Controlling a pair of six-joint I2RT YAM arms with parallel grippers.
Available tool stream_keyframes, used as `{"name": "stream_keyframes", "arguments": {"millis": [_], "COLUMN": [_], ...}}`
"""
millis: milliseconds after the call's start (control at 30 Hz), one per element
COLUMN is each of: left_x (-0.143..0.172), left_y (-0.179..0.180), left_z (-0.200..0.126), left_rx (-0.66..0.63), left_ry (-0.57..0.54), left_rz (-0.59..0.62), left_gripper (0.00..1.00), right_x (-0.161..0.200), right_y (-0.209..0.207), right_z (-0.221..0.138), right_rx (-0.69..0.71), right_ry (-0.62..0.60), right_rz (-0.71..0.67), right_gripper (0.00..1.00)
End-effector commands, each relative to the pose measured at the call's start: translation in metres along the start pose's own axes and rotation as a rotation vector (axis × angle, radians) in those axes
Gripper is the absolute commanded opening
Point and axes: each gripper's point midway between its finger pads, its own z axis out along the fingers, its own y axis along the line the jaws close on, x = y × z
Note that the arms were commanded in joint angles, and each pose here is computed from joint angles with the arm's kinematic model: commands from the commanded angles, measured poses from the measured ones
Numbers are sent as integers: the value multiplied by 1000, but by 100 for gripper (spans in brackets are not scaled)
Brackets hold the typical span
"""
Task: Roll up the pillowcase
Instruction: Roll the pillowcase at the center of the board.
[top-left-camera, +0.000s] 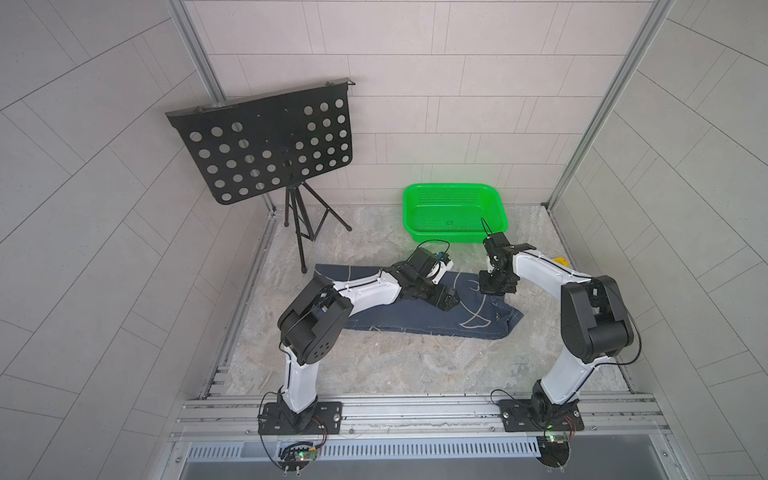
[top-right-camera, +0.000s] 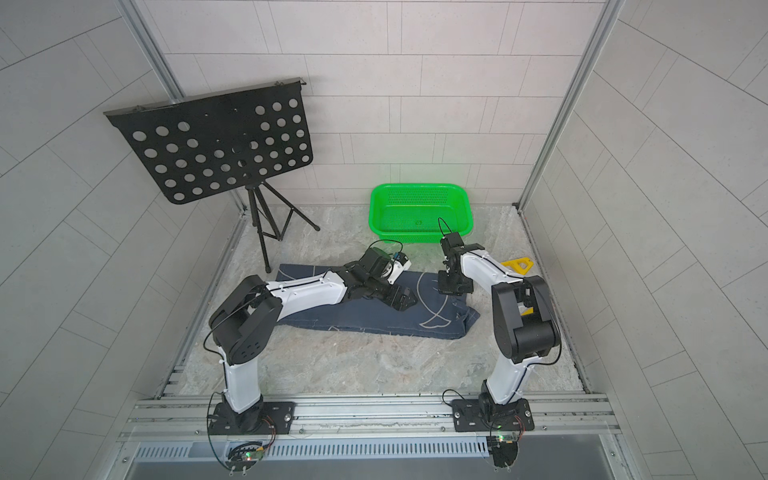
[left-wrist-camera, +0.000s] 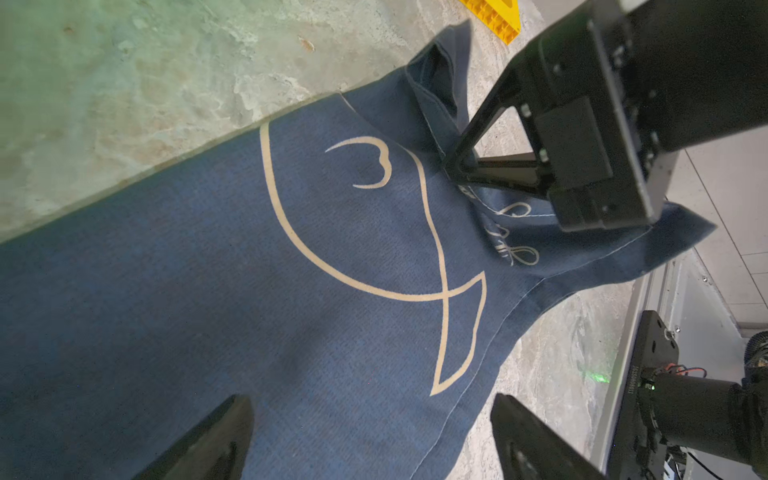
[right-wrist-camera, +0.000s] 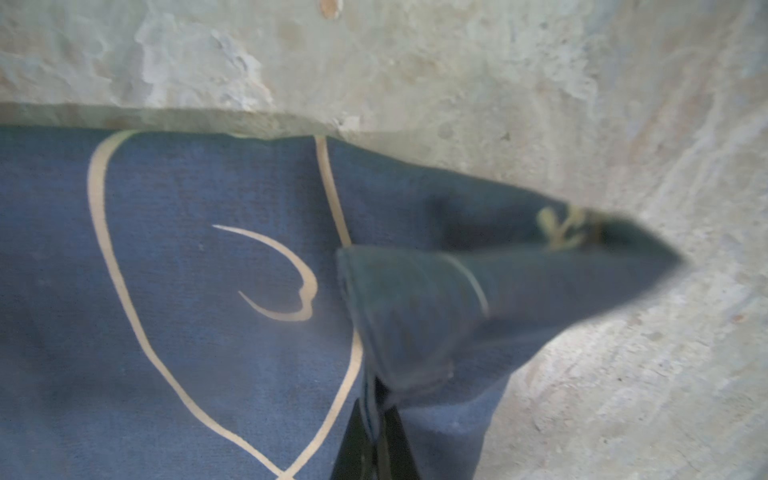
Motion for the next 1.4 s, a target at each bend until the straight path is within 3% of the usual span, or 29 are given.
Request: {"name": "stream_keyframes", "arguments": {"millis": [0, 500, 967, 1267, 1367], "left_x": [1, 12, 22, 23, 23], "left_y": [1, -1, -3, -7, -10], "left_z": [-11, -15, -14, -16, -15], "left_rx": [-15, -2, 17, 18, 16], "left_ry": [-6, 16, 40, 39, 38], "left_rz": [8, -3, -19, -34, -33], "left_gripper": [97, 96, 94, 94, 94], "right_x": [-6, 0, 20, -3, -8], "right_y": [9, 38, 31, 45, 46], "right_z": [3, 17, 13, 6, -1], "right_rx": [-25, -156, -104, -179, -206], "right_ry": [-14, 20, 68, -21, -44], "right_rz": [22, 7, -121, -60, -29], "right_gripper": [6, 7, 9, 32, 34]}}
